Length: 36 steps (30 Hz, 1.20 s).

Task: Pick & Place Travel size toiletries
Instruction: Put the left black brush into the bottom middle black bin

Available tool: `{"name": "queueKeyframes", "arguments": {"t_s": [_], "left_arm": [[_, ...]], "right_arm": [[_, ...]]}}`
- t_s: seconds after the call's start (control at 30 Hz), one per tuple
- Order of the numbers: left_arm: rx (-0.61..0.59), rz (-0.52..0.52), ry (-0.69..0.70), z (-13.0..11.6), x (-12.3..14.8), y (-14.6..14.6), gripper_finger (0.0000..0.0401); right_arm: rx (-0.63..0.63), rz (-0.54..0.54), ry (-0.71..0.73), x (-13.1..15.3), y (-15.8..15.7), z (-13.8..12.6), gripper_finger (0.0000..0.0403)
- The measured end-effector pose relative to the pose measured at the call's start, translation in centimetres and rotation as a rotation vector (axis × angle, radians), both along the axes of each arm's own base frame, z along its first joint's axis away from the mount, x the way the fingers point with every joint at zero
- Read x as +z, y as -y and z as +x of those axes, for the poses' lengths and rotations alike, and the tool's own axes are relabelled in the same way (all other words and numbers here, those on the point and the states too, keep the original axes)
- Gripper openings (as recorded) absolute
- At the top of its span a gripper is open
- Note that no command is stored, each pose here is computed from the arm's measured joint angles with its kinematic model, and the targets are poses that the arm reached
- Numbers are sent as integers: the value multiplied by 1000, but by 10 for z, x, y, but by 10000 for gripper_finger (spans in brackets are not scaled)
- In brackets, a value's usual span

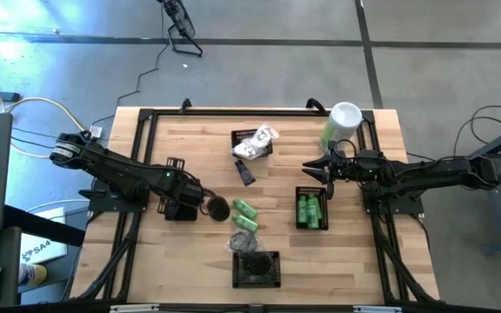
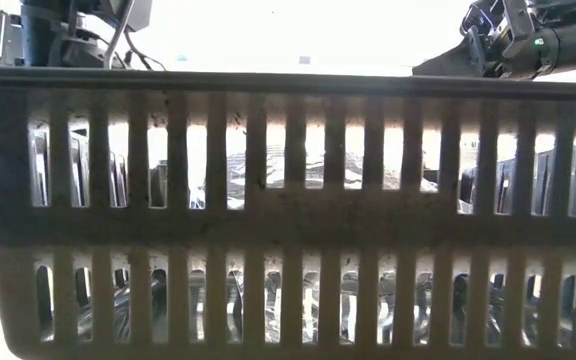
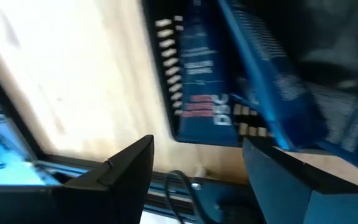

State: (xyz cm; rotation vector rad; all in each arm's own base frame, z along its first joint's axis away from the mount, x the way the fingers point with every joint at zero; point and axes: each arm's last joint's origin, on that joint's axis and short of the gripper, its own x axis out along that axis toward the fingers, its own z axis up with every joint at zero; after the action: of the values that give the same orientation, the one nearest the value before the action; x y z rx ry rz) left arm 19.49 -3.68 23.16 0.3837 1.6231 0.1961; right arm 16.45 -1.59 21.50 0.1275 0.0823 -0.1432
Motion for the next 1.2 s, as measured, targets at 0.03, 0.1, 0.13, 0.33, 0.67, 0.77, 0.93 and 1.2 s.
{"name": "queueKeyframes", "arguments": {"t_s": [0.03,0.1,0.13,0.33,0.67,0.77,0.93,1.2], "left_arm": [[1,14,5,0,0,0,234],[2,31,13,1,0,-1,226],[2,30,19,1,0,-1,222],[18,4,130,11,-1,2,173],[20,-28,263,24,4,5,67],[22,-24,361,33,9,6,38],[-34,-35,611,57,22,11,3],[-113,-25,1023,89,51,17,10]], "right_arm": [[0,0,0,0,0,0,79],[0,0,0,0,0,0,79],[0,0,0,0,0,0,79],[0,0,0,0,0,0,79],[0,0,0,0,0,0,79],[0,-1,3,0,0,0,79],[0,-1,5,0,0,0,79],[0,-1,8,1,0,0,79]]}}
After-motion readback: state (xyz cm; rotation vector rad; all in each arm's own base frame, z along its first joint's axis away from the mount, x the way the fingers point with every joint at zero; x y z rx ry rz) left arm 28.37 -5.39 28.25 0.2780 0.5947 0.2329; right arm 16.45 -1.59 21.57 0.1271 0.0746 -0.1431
